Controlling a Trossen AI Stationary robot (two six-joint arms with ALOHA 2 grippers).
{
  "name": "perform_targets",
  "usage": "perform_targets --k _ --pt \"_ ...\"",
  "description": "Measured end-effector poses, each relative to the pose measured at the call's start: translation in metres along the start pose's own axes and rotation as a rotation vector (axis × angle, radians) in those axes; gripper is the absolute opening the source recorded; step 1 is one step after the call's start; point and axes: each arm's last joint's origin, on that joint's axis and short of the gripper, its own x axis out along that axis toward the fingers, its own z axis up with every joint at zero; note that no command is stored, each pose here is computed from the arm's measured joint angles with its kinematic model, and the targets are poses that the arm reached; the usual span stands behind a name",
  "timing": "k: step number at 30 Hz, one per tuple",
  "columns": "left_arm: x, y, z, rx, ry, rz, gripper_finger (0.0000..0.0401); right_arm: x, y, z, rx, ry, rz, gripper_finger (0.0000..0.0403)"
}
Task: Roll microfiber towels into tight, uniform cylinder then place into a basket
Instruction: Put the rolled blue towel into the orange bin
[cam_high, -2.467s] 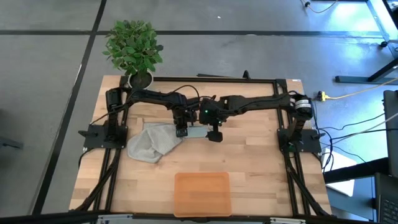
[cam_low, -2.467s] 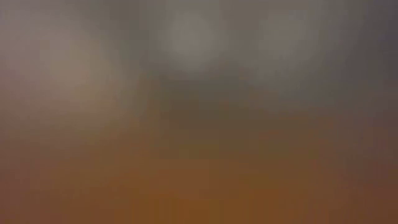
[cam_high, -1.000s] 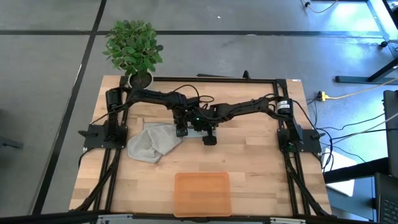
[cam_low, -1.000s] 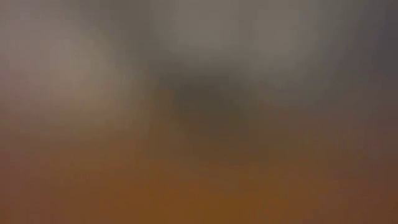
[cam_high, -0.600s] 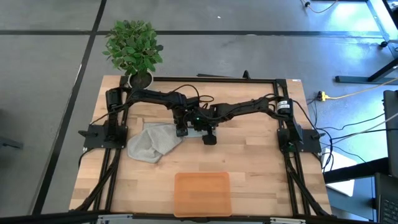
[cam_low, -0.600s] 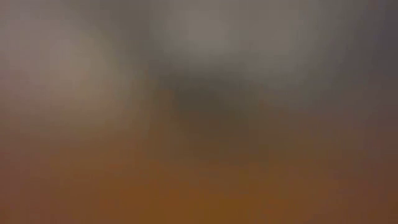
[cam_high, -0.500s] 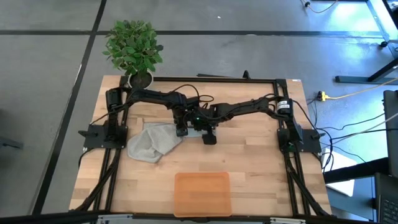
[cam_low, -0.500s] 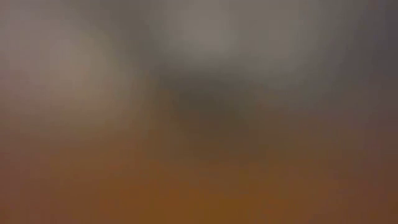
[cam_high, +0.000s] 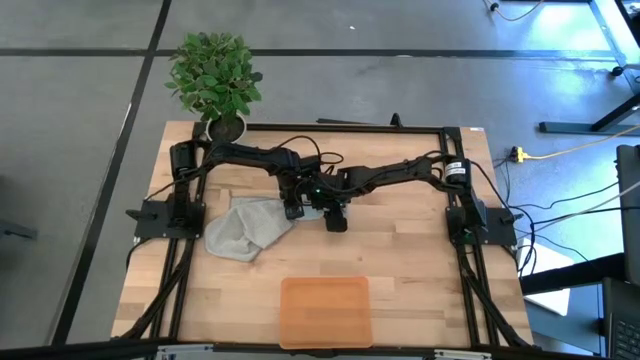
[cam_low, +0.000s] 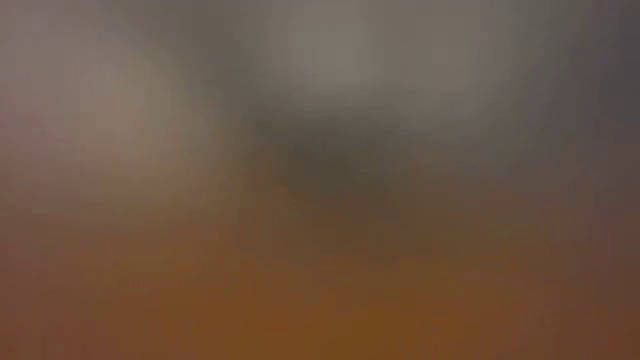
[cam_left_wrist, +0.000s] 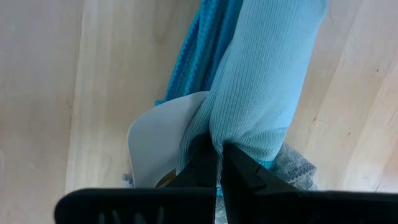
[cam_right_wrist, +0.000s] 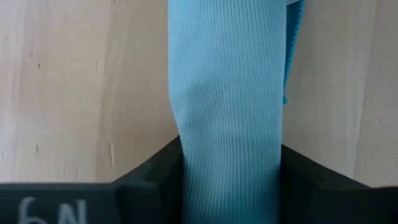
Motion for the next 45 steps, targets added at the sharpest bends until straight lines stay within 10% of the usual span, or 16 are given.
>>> perform_targets --k 26,45 --pt "0.0006 -0.0017 0.0096 0.034 -0.095 0.015 0.0002 0.0002 0.0001 0.0011 -0.003 -0.012 -0.006 0.0156" --pt "-0.0036 0.0004 0.0067 -0.009 -0.079 0.013 0.0093 0.0001 -0.0009 0.0015 0.0 -0.02 0.0 0.0139"
